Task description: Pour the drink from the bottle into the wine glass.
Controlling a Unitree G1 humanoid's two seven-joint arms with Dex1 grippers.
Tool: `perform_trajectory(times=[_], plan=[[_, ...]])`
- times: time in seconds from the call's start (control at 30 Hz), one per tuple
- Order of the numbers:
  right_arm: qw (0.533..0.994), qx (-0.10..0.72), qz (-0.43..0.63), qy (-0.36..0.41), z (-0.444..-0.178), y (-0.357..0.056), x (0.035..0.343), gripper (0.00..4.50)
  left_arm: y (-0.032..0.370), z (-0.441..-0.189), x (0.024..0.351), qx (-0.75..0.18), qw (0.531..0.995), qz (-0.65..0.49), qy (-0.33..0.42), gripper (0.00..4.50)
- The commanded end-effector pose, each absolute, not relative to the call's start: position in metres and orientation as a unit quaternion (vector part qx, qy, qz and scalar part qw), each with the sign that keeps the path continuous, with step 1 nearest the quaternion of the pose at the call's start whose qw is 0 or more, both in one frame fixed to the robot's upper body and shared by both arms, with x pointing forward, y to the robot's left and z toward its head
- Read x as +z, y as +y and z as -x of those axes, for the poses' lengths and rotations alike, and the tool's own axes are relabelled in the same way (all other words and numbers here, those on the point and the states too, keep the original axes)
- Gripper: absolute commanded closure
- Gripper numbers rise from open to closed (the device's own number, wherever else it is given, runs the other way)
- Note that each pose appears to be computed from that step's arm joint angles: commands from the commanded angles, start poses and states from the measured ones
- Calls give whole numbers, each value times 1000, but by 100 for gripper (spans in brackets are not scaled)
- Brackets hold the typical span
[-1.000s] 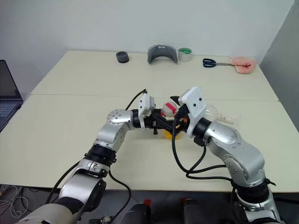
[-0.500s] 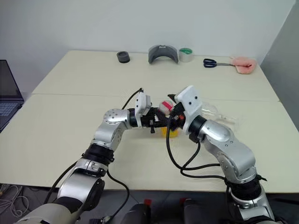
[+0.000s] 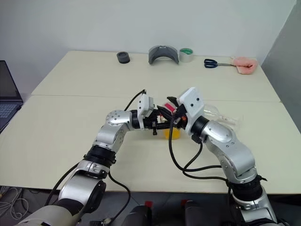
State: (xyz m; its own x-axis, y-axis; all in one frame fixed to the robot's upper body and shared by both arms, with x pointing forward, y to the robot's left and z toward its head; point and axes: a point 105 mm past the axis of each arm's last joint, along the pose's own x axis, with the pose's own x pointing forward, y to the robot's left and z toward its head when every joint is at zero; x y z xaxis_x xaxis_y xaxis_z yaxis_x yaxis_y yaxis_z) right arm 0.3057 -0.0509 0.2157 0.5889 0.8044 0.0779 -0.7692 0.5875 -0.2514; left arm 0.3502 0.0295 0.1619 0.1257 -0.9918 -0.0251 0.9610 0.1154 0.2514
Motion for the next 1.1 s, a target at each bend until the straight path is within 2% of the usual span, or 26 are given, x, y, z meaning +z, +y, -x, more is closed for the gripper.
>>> perform_trajectory(times=[0.03,0.13,0.23,0.33,0.4,0.53,0.6,0.67,0.8,0.9,1.1], plan=[[838,520,126,-107,-299,-53,220,267,26,-346,182,-669,726,-119,-105,273],[788,588,173,-58,-317,-65,220,267,24,-344,187,-679,714,-130,-111,274],[783,601,155,-46,-330,-69,230,267,23,-346,191,-676,716,-129,-117,274],[779,607,155,-28,-329,-72,227,267,22,-346,191,-673,719,-127,-118,274],[785,598,155,-44,-326,-74,231,191,22,-346,190,-671,721,-124,-117,274],[818,552,136,-88,-320,-80,250,67,23,-345,188,-668,725,-118,-114,274],[827,537,126,-104,-306,-81,258,1,23,-347,188,-664,730,-114,-113,274],[835,528,113,-109,-293,-78,260,0,23,-348,188,-662,733,-112,-111,274],[878,453,110,-106,-275,-69,238,0,22,-353,189,-654,743,-99,-106,274],[913,380,89,-121,-281,-66,235,0,22,-355,191,-652,745,-96,-105,274],[940,300,81,-142,-290,-61,233,0,22,-358,193,-651,746,-93,-103,274]])
